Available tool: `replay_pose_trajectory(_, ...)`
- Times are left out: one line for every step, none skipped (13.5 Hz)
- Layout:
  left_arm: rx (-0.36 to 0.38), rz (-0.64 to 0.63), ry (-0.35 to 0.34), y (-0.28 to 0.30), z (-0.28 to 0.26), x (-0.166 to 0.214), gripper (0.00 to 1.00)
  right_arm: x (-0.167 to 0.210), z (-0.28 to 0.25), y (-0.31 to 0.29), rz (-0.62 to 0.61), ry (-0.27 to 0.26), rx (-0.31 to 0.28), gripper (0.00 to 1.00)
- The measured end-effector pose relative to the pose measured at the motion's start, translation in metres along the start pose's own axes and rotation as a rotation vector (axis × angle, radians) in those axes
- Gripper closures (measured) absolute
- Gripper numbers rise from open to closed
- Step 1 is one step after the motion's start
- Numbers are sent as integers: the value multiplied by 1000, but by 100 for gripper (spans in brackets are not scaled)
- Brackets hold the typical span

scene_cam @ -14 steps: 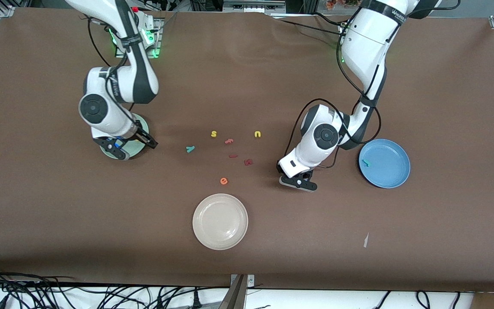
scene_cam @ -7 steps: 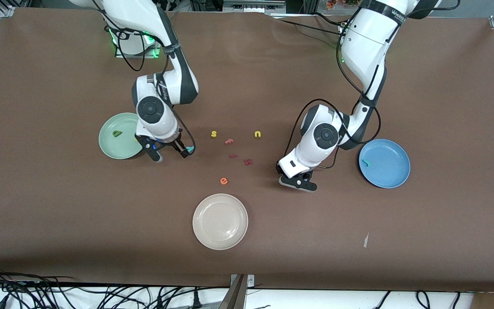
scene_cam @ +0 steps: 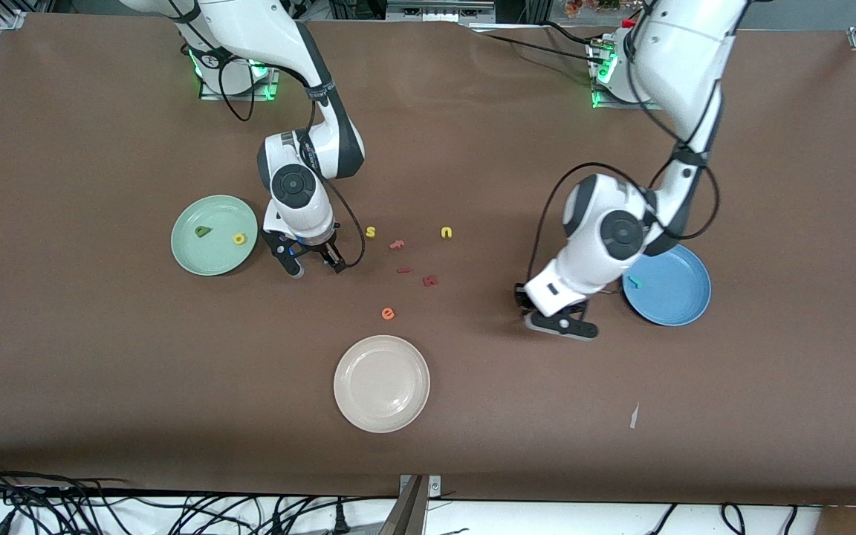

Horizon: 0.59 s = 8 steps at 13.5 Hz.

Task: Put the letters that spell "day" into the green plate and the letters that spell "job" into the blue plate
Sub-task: 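Grasp the cyan Y with the right gripper while the left gripper drops d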

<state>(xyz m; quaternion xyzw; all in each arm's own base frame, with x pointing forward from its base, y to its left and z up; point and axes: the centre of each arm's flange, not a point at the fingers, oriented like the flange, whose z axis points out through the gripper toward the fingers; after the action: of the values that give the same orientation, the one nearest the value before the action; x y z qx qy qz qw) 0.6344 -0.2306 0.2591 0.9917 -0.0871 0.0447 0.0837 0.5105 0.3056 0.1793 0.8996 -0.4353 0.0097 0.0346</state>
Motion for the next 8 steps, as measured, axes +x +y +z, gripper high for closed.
replay_pose_trajectory(4, 10, -4, -26, -9, -5, 72, 0, 0, -1, 0, 3, 5, 36)
replay_pose_trajectory(8, 21, -12, -52, -15, -13, 72, 1, 1, -1, 1, 6, 10, 44)
replay_pose_trajectory(12, 36, -21, -74, -20, -22, 72, 1, 2, -1, 1, 8, 10, 44)
replay_pose_trajectory(14, 53, -32, -94, -23, -32, 72, 1, 1, -3, 0, 11, 20, 53)
replay_pose_trajectory(14, 71, -45, -112, -26, -43, 72, 0, 0, -4, 0, 12, 23, 63)
replay_pose_trajectory(15, 86, -57, -127, -27, -54, 72, 0, 1, -4, 0, 12, 23, 63)
replay_pose_trajectory(15, 101, -66, -143, -29, -65, 72, 0, 0, -4, -1, 12, 25, 70)
replay_pose_trajectory(21, 123, -75, -160, -32, -74, 72, 0, 0, -4, -1, 12, 25, 74)
